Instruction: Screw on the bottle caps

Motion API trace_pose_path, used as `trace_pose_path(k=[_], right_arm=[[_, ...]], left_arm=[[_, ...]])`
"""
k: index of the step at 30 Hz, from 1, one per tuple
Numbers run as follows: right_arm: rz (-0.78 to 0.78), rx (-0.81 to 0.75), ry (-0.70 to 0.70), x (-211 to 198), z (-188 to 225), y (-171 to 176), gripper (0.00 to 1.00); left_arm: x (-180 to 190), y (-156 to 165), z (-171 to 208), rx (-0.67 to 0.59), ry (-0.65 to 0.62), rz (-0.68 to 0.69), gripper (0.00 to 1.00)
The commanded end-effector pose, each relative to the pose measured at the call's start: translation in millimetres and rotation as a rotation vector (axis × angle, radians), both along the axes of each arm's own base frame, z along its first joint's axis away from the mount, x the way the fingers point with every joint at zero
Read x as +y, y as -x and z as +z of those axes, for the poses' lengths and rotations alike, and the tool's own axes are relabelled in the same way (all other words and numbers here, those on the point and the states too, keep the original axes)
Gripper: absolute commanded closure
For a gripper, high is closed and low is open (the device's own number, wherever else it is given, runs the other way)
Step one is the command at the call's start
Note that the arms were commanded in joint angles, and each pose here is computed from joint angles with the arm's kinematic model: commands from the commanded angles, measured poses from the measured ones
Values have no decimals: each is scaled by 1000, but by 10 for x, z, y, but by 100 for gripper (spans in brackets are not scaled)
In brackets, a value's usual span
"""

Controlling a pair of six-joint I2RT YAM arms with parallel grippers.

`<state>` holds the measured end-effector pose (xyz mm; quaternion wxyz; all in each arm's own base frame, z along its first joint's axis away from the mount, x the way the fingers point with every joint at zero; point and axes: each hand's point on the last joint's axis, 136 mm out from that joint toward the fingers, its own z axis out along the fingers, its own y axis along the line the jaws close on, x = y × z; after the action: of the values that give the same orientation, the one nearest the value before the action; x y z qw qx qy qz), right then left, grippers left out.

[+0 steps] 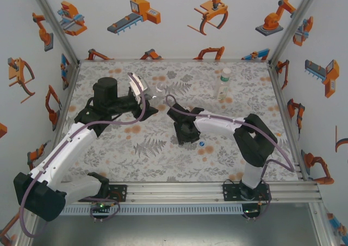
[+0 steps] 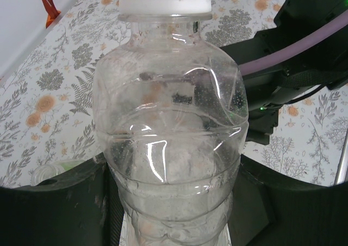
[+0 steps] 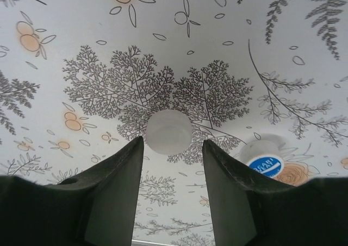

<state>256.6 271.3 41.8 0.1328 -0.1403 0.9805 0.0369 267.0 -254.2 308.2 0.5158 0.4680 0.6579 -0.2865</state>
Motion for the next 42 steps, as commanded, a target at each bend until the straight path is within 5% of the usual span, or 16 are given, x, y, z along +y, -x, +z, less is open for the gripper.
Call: trace_pose_path(k=[1,21,42], right_arm=[[-7,-57,-20,10,302,-57,53],[-122,-55,39,-696,299,0,53],[-192,25,-79,-743,-114,57,52]], left_arm=[[-8,-1,51,-12,18,-3,92],[-10,-4,54,-9,24,-3,92],[-14,-19,24,-3,21,-1,92]])
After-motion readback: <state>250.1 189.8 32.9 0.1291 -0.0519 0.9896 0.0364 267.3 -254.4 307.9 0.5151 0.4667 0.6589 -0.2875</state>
